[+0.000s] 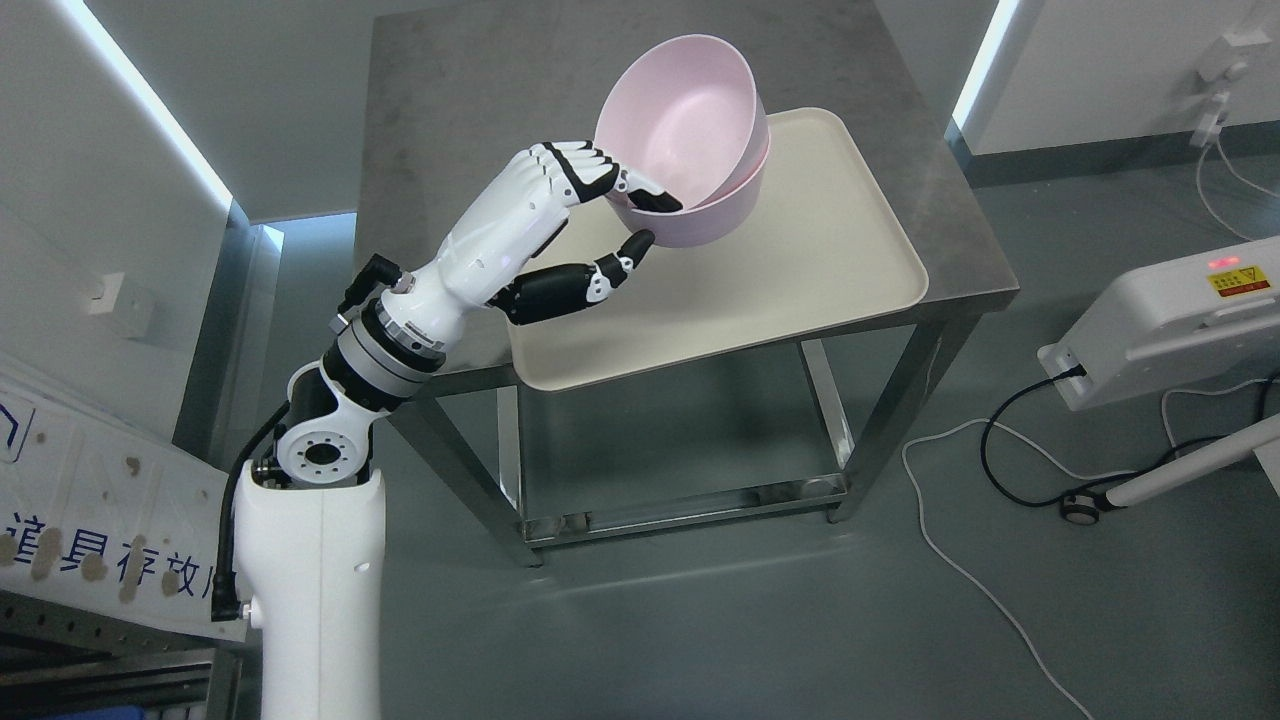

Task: Stack pink IKEA bowls on left shelf middle
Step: 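Lift the stacked pink bowls off the tray with the left hand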

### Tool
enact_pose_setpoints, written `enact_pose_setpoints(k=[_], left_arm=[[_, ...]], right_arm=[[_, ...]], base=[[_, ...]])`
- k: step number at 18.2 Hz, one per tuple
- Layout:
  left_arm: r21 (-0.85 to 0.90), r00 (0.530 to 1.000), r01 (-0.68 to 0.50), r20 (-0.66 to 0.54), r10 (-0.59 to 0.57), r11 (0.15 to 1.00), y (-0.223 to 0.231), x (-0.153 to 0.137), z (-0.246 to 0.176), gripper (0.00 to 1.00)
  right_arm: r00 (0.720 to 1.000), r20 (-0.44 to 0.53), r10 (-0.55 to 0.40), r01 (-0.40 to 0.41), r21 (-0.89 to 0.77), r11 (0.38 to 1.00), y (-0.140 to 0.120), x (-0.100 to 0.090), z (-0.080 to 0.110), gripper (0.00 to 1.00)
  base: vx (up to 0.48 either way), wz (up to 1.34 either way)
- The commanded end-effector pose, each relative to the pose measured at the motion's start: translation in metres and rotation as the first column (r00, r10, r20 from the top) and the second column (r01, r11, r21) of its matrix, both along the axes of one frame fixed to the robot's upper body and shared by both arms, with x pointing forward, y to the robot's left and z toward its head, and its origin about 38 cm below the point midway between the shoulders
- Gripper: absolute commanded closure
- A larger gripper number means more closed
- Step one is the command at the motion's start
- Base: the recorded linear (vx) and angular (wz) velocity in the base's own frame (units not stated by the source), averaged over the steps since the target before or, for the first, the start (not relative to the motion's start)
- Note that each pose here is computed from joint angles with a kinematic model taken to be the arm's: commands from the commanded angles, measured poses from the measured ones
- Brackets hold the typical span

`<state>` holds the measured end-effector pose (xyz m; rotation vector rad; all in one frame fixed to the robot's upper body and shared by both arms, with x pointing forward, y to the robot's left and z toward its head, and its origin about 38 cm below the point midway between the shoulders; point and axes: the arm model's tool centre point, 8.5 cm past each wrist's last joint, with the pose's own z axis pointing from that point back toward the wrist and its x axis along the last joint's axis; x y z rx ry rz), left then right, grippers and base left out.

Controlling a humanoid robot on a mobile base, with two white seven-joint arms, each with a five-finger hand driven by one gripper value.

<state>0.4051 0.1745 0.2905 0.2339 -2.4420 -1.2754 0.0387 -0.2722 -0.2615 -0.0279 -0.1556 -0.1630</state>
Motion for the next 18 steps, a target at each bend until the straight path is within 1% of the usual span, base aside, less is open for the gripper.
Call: enact_pose_setpoints(k=[1, 11, 18], left_arm=[[0.010, 1.000, -0.016, 0.027, 0.016, 1.000, 0.0076, -0.0080, 0.0060, 0.98], [0.009, 0.999, -0.017, 0.030, 0.016, 1.000, 0.0075, -0.0089, 0.0074, 0.98], [0.009, 0.999, -0.017, 0.029, 0.017, 1.000, 0.0075, -0.0088, 0.0074, 0.97]], right_arm=[[1.000, -0.002, 0.001, -0.001, -0.018, 1.000, -0.0113, -0.0010, 0.0011, 0.00], [1.000, 0.000, 0.001, -0.001, -0.018, 1.000, -0.0113, 0.0000, 0.0011, 0.00], [1.000, -0.002, 0.001, -0.001, -0.018, 1.000, -0.0113, -0.0010, 0.0011, 0.00]], base=[[-0.073, 0.00], [-0.056, 0.05], [-0.103, -0.08]])
